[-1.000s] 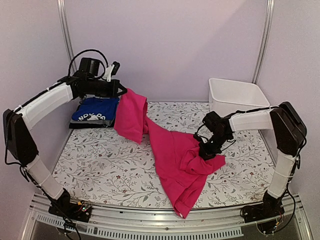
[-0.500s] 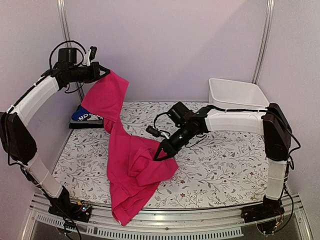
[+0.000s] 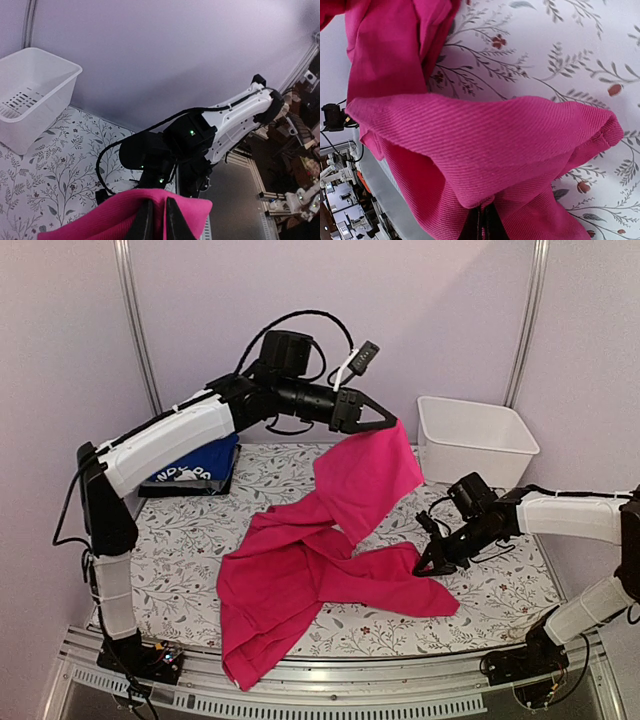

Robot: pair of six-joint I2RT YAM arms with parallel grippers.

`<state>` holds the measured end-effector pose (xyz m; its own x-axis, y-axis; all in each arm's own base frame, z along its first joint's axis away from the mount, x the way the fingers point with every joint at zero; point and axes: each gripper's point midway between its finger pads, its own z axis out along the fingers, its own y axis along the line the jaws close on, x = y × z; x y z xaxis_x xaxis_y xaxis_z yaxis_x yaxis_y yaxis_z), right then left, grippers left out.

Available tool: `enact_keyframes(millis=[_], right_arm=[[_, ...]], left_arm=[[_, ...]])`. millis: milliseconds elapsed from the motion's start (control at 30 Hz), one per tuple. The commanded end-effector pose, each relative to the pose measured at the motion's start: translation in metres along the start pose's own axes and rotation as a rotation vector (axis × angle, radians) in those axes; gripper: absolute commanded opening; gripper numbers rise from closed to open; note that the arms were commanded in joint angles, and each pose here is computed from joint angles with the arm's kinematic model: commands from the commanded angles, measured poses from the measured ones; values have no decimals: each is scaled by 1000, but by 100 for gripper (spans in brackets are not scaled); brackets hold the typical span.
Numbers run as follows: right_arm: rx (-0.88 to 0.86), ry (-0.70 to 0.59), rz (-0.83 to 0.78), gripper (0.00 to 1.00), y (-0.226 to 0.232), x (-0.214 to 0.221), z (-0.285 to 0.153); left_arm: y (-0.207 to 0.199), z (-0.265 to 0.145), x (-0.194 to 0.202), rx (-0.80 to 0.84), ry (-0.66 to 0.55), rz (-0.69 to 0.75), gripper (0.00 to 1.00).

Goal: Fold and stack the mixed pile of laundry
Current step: Adjust the crumpled trousers at the center of the board.

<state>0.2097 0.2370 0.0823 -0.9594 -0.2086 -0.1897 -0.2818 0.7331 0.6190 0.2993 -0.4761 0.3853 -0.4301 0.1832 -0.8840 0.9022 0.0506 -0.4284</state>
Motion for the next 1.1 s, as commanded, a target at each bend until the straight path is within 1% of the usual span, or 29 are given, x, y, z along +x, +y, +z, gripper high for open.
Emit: enact_keyframes(millis=[0,33,67,100,133,167,233,267,400,433,467,500,567,600,633,733,800,833,900,967,1000,1067], right_arm=[[38,-64,97,0,-11,-5,-10],[32,-70,94,0,-8,-6,-12],[30,-77,90,0,-6,-8,-14],[33,-83,86,0,-5,-9,-16],[33,-91,81,0,-4,-12,-19],[30,-94,66,0,-2,-13,-20],[27,-102,45,0,2,-18,-24],[30,-106,34,0,2,-19,-25],[89,-112,4,0,-1,-25,-32],[119,-99,-2,6,-5,-24,-33],[155,-85,-6,16,-11,-23,-35],[194,-83,-26,31,-15,-24,-38],[238,-105,-58,52,-15,-30,-49],[236,-139,-96,58,-8,-35,-57],[232,-165,-119,63,-3,-41,-63],[177,-205,-222,71,26,-51,-71],[148,-203,-310,74,51,-53,-64],[134,-172,-353,74,63,-50,-53],[149,-136,-393,75,72,-50,-36],[187,-95,-419,77,71,-49,-15],[203,-80,-424,80,69,-50,-7],[225,-60,-411,82,63,-53,8]], left_arm=[[56,7,8,-237,32,-28,42],[74,-4,8,-324,27,-63,55],[83,-20,8,-385,24,-81,59],[96,-29,19,-442,44,-96,62],[100,-41,26,-497,57,-90,67],[102,-51,44,-544,93,-88,74],[101,-68,88,-594,179,-118,79],[100,-77,118,-614,228,-155,82],[88,-125,210,-722,331,-293,90],[82,-139,235,-750,356,-334,93],[76,-147,252,-760,376,-361,94],[69,-153,266,-764,397,-382,94],[48,-155,287,-744,435,-373,95],[37,-154,296,-728,454,-363,95],[28,-152,303,-707,471,-358,95],[7,-139,322,-644,529,-327,88],[2,-127,335,-617,585,-300,83],[3,-122,345,-618,626,-291,82],[12,-116,362,-656,701,-280,81],[25,-110,375,-690,751,-269,81],[34,-108,384,-729,783,-254,81],[45,-100,389,-749,797,-225,82]])
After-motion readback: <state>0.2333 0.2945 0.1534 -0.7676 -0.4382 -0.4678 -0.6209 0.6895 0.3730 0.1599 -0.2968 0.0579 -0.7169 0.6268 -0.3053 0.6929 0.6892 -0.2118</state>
